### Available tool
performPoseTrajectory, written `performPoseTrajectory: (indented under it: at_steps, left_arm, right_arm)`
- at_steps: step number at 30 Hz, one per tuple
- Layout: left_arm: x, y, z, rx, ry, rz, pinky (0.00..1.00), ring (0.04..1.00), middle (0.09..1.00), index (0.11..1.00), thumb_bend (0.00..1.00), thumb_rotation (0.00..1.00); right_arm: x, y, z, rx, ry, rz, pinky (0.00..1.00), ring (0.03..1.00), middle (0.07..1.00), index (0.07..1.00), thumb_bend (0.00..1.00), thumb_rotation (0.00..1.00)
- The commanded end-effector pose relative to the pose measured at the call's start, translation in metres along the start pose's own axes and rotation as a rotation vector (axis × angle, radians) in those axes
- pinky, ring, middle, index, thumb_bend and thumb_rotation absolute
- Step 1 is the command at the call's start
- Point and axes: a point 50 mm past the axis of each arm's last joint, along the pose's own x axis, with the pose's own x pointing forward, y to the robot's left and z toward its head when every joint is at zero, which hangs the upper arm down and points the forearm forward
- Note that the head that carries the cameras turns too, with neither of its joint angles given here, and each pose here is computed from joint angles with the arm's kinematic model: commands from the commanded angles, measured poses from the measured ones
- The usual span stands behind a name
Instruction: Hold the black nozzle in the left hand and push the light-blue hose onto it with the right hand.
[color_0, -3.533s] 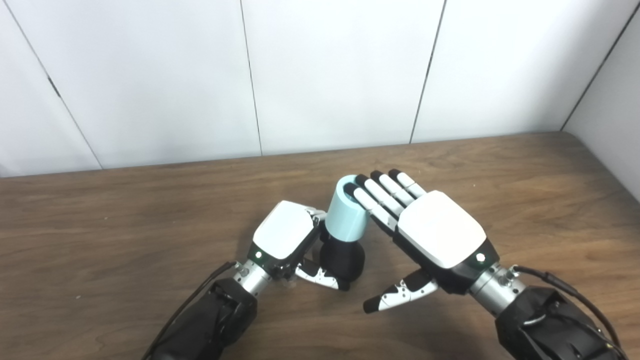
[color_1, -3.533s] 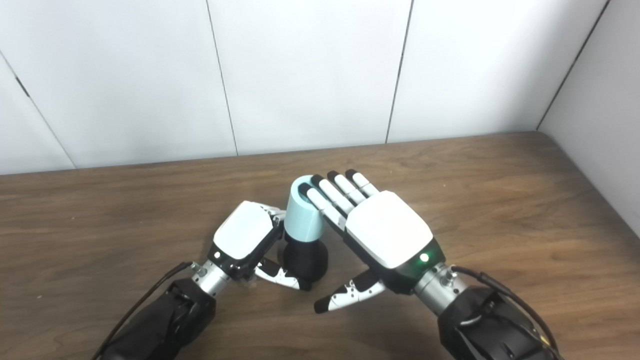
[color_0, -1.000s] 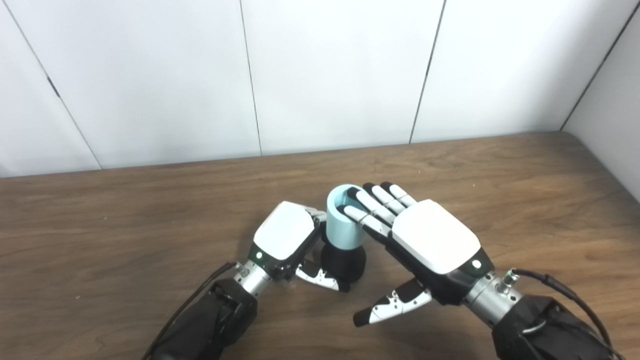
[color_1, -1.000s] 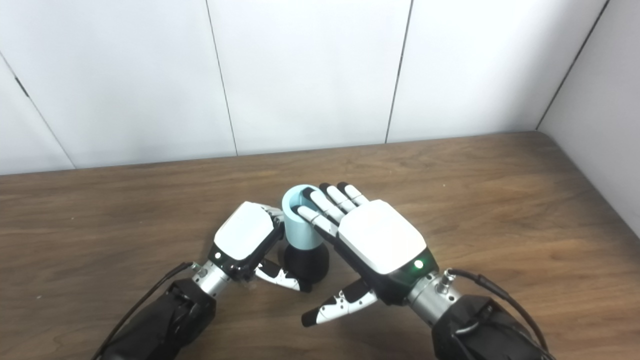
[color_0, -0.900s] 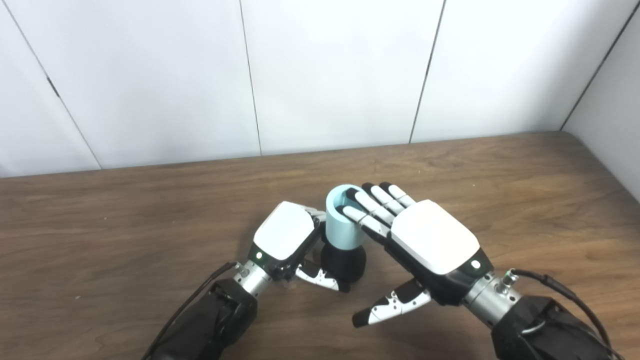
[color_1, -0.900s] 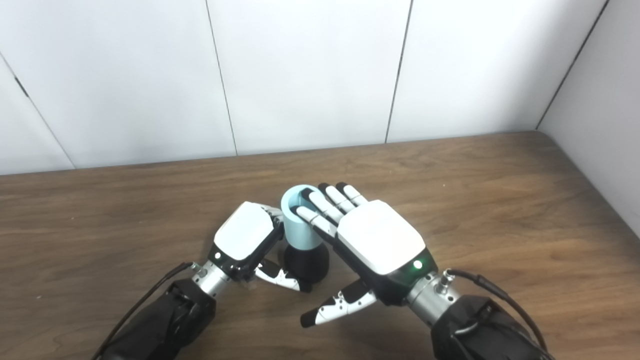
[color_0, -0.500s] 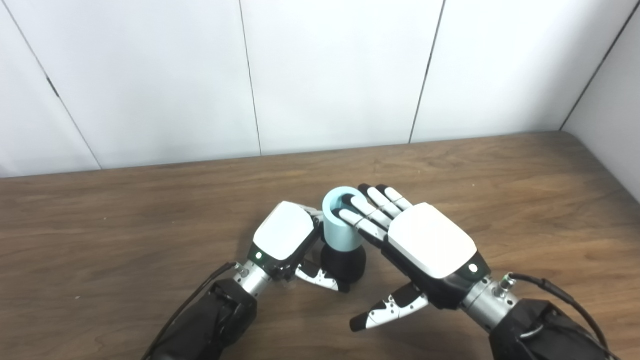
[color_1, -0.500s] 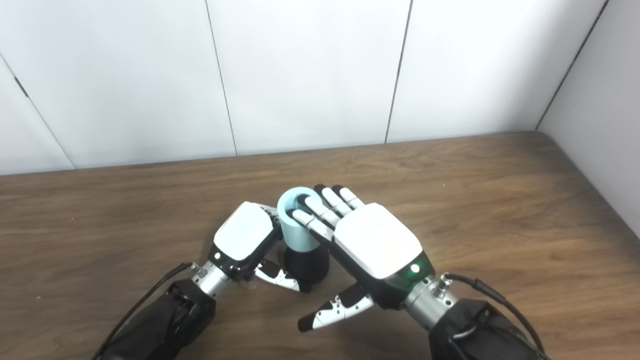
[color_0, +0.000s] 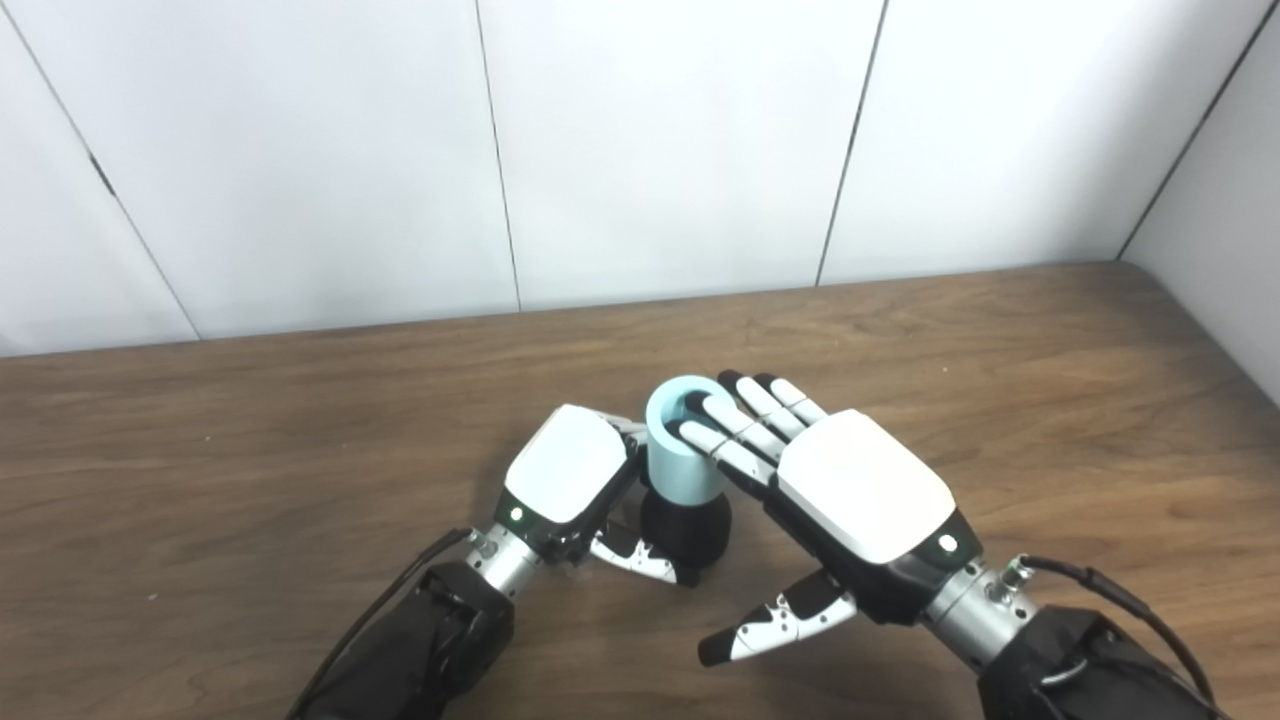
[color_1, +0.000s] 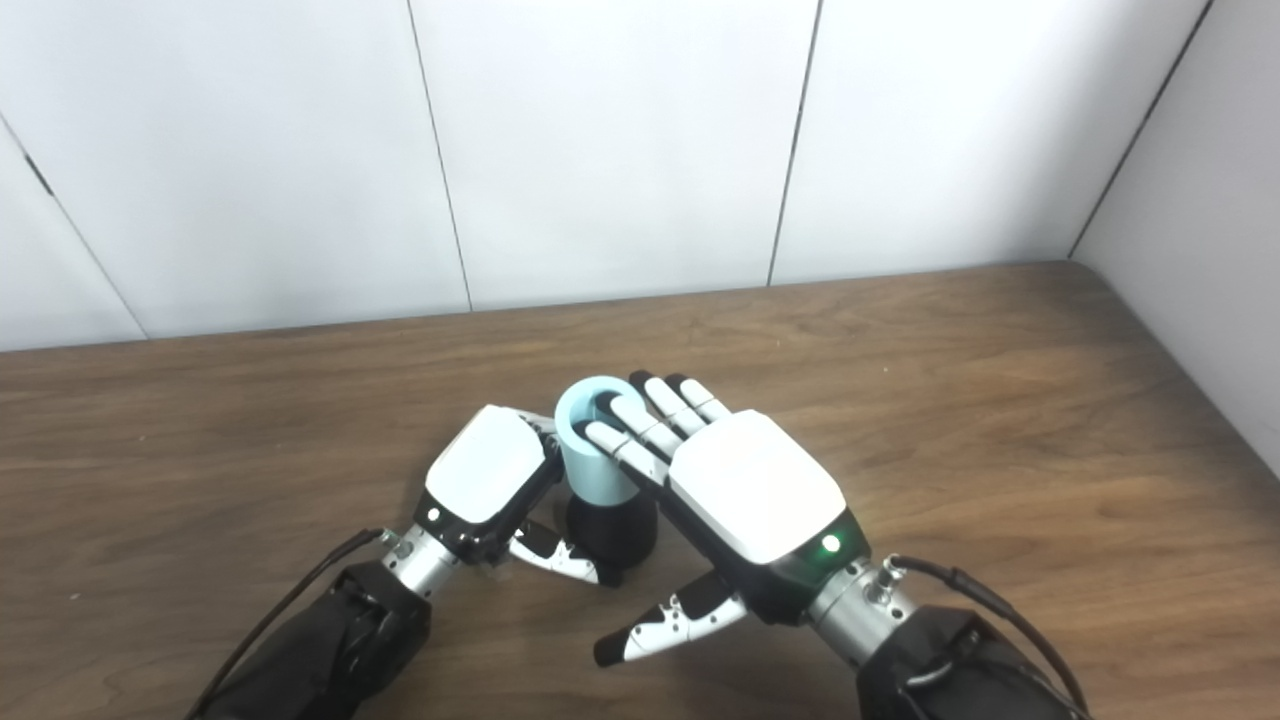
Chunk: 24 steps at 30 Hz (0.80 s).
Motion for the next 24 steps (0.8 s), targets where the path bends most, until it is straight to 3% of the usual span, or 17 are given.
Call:
performPoseTrajectory:
  at_steps: [1,24]
  left_arm:
    - [-0.1107,-0.1023,0.0498,-0.161,0.138,-0.325,0.29,0.33,0.401,0.519,0.51,0.0]
    - [-0.11,-0.102,0.0501,-0.163,0.142,-0.331,0.3,0.339,0.407,0.524,0.51,0.0]
  right_arm:
    - [-0.0055,0.0192,0.0037,0.005,-0.043,0.149,0.98,1.0,0.938,0.88,0.86,0.74]
    - [-0.0061,0.023,0.0037,0.006,-0.034,0.179,1.0,1.0,0.951,0.892,0.85,0.77]
